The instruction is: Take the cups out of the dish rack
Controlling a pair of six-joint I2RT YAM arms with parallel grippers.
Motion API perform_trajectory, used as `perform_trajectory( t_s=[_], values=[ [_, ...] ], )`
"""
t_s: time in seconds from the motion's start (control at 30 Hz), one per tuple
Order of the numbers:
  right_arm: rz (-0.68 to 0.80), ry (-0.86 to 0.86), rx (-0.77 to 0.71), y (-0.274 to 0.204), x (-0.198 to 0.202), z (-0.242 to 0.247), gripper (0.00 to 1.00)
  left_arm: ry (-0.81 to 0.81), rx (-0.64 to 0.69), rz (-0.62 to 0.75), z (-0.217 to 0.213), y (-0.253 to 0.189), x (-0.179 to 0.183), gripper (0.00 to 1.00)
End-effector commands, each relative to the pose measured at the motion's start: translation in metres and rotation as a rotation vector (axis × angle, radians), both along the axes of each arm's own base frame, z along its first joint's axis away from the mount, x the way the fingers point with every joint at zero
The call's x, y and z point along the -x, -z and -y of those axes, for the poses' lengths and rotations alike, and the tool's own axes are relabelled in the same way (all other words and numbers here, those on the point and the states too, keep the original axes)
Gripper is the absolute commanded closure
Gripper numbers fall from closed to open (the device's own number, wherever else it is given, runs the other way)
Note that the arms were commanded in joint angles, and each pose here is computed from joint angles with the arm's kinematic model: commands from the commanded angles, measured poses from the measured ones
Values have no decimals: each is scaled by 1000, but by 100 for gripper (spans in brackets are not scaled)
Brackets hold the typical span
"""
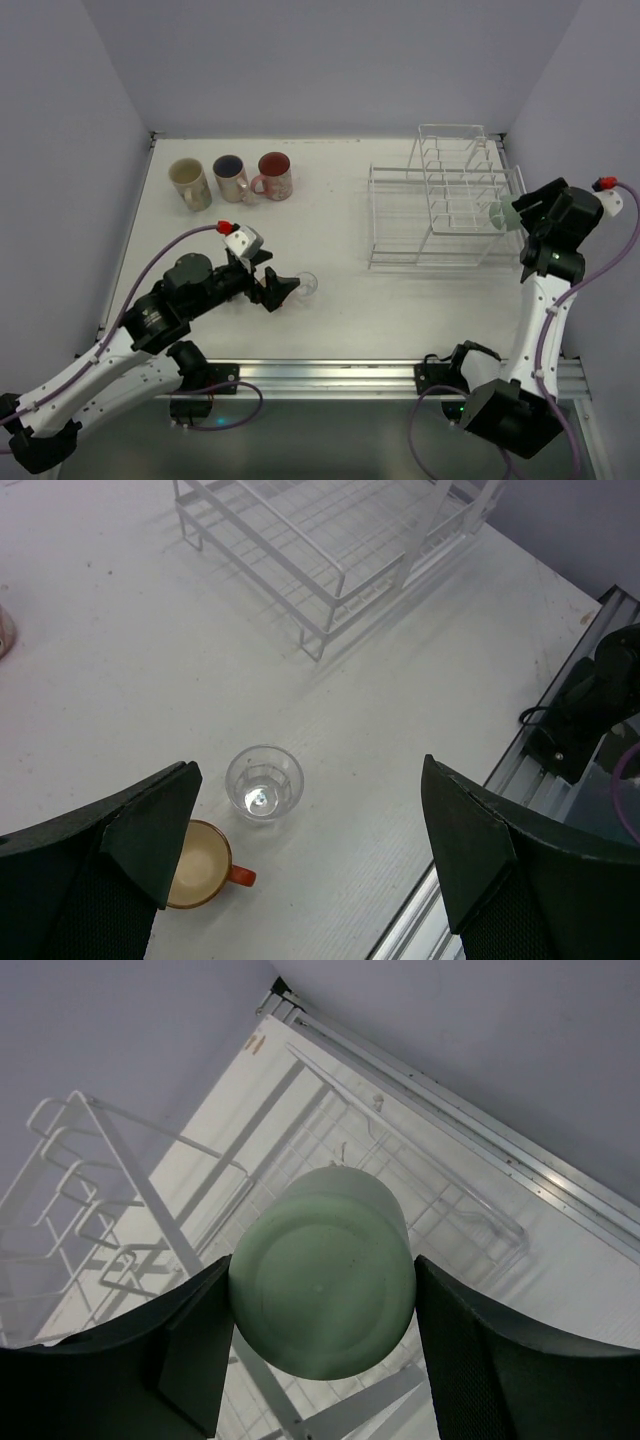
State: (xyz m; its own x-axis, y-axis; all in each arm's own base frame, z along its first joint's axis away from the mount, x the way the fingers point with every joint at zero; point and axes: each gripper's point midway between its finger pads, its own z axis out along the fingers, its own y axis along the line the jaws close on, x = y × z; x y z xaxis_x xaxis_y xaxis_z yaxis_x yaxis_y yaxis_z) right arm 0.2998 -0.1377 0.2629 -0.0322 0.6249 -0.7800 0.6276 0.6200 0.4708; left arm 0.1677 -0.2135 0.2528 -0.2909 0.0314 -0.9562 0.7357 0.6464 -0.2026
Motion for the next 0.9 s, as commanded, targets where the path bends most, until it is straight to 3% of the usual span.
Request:
perform_trajectory(
  t_s=[0.0,0.3,0.63,0.73,0.77,0.87],
  values=[
    [163,-17,34,-49,5,-10,78,-7,-20,12,3,-1,-6,0],
    [404,-138,57,-119,31,-50,78,28,6,-2,20,-17,-12,1],
    [670,-412,56,-196,76,-125,77,155,289,-23,62,-82,-6,1],
    [711,-606,-20,-199,80,-160,77,215,387,-10,79,-107,-6,2],
    [695,-695,-111,-186,79,-176,77,224,408,-12,83,-112,-7,2],
    [724,-816,-204,-175,82,-196,77,266,472,-20,100,-126,-12,2]
  ],
)
